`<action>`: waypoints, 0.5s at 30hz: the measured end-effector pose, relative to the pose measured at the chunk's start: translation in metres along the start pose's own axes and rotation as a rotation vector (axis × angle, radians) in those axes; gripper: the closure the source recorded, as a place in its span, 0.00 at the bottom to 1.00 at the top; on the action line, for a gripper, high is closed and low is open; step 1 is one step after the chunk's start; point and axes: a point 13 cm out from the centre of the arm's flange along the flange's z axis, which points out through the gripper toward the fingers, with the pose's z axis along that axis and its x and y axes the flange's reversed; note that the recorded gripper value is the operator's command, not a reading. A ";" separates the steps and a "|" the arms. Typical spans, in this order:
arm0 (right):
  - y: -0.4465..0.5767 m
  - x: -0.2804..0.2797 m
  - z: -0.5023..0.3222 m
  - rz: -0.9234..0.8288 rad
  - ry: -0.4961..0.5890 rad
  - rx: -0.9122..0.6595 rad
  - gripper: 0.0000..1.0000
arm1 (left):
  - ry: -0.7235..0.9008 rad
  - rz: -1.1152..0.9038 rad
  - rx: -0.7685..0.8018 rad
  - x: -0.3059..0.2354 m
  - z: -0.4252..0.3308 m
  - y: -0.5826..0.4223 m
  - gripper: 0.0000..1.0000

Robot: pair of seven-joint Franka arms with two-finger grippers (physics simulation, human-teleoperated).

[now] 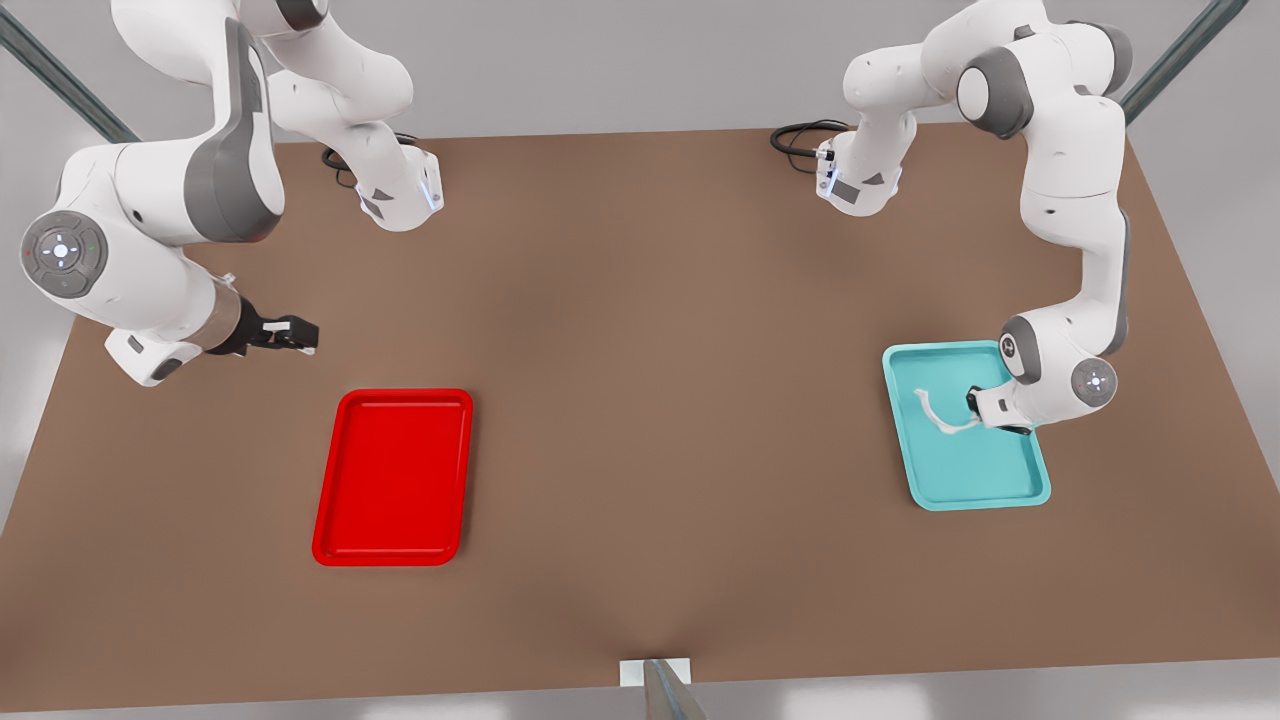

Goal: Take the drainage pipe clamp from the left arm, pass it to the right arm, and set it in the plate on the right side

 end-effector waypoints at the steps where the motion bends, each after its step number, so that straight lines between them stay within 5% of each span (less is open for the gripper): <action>1: 0.000 0.000 0.000 0.000 0.000 0.000 0.00 | 0.002 0.000 -0.002 0.000 0.000 0.000 0.79; 15: 0.000 0.000 0.000 0.000 0.000 0.000 0.00 | 0.018 -0.016 -0.002 0.001 0.008 -0.001 0.79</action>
